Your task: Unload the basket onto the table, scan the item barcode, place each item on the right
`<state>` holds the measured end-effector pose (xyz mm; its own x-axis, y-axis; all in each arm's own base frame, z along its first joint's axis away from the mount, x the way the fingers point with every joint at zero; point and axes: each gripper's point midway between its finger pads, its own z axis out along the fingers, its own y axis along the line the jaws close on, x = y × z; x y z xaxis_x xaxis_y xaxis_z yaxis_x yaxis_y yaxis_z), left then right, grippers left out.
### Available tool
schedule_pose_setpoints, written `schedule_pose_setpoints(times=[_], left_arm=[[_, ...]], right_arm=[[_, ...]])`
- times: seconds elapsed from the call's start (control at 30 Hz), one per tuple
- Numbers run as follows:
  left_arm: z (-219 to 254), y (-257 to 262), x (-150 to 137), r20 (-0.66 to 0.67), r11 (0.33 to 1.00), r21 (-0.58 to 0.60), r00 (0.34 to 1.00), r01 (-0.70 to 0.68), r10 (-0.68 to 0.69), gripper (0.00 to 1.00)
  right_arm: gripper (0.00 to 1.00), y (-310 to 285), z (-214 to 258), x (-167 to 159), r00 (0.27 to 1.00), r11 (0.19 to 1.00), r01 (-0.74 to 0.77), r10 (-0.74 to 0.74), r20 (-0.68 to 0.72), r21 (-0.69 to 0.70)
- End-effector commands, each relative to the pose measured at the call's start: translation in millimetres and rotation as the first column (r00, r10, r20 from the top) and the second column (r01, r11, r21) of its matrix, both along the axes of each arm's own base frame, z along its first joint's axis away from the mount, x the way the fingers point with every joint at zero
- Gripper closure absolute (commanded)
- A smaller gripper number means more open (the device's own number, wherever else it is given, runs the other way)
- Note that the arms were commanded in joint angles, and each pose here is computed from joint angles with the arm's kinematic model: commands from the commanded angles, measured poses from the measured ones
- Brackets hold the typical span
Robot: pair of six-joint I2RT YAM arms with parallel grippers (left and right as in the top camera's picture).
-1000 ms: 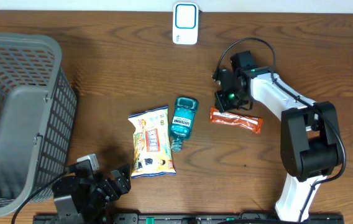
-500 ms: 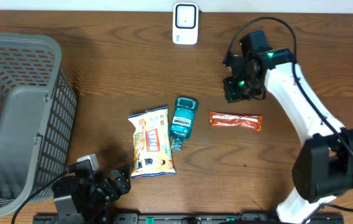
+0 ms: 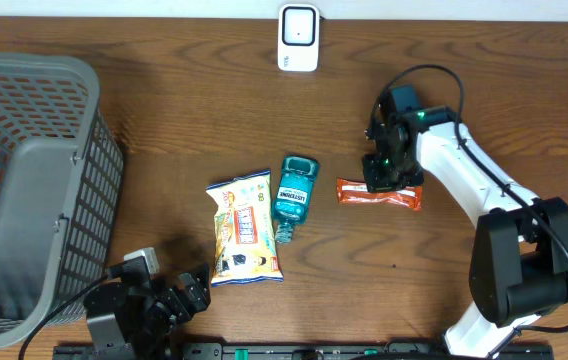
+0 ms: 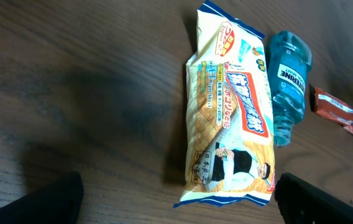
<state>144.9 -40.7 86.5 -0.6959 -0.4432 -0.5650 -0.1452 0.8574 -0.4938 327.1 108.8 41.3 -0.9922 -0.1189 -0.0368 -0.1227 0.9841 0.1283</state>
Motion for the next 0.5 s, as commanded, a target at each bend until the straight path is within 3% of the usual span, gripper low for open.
schedule_pose_setpoints(times=[0.0,0.23,0.47], left_arm=[[-7.7,-2.4,-6.7,-0.037,1.000,-0.004,0.999,0.015,-0.015,0.02],[-7.7,-2.4,-6.7,-0.037,1.000,-0.004,0.999,0.015,-0.015,0.01],[-7.7,-2.4,-6.7,-0.037,1.000,-0.004,0.999,0.015,-0.015,0.01]], right_arm=[[0.99,-19.4,-20.2,-6.9,0.997,0.991,0.079,-0.080,-0.006,-0.107],[0.99,-42.5,-50.2,-10.1,0.988,0.967,0.148,-0.137,0.068,-0.208],[0.99,-22.4,-26.1,3.8,0.988,0.984,0.141,-0.134,0.069,-0.106]])
